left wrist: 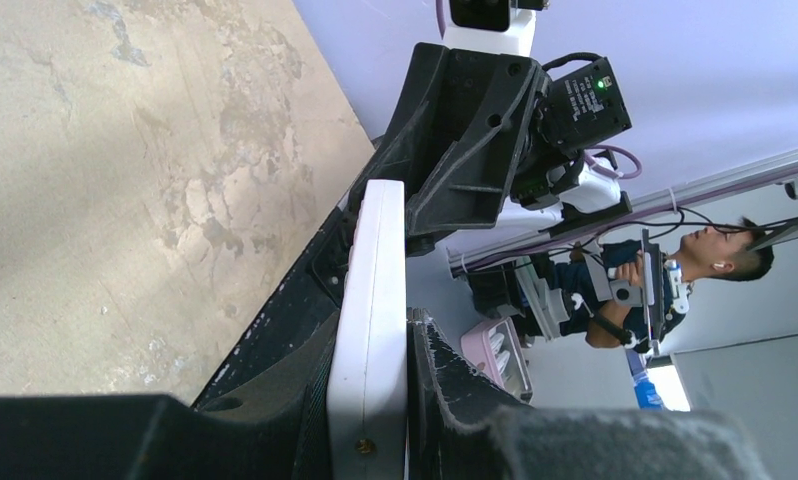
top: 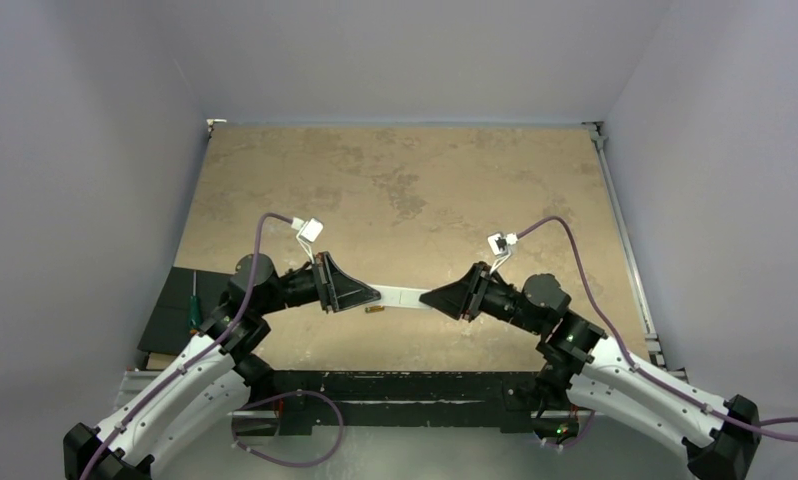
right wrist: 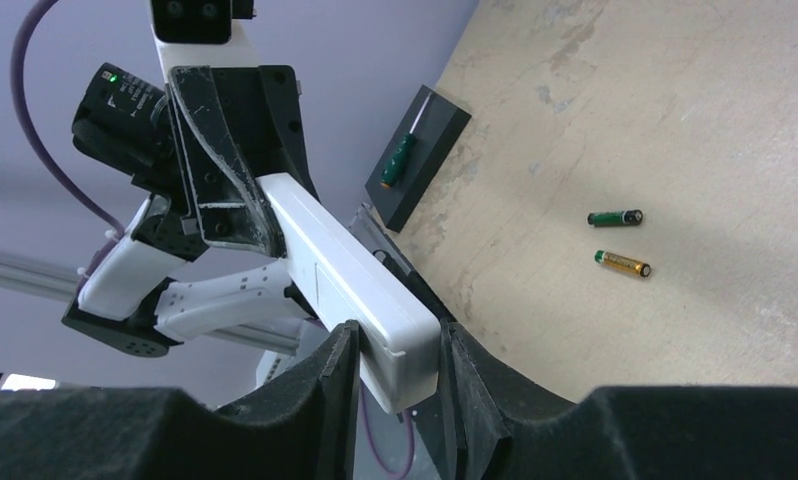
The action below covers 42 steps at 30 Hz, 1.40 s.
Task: Load the batteries into the remote control
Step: Remove the battery cover from the remote control.
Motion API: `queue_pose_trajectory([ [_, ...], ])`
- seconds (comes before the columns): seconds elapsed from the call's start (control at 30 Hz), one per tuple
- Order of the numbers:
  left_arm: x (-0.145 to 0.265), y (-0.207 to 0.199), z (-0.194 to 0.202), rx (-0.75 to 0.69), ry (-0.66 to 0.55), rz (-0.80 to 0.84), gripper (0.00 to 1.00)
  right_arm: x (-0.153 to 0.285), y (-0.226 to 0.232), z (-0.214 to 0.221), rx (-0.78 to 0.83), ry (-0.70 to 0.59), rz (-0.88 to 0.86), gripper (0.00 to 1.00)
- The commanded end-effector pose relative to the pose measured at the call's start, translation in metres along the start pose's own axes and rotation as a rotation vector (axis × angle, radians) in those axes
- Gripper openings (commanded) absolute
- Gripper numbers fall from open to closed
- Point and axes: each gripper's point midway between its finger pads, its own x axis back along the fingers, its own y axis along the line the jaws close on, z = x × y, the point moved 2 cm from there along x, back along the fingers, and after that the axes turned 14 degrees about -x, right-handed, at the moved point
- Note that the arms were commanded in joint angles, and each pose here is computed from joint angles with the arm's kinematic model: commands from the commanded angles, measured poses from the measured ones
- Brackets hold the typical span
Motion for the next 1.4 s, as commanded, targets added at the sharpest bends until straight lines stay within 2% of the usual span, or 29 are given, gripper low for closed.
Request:
queue_pose_trajectory([
  [0.0,0.000,-0.007,-0.008,-0.030,-0.035,0.028,0.00,0.003,0.011,-0.008,0.003,-0.049,-0.050,0.00],
  [1.37,-0.001,-0.002,-0.016,-0.031,-0.057,-0.031,0.00,0.025,0.010,-0.007,0.026,-0.070,-0.039,0.00],
])
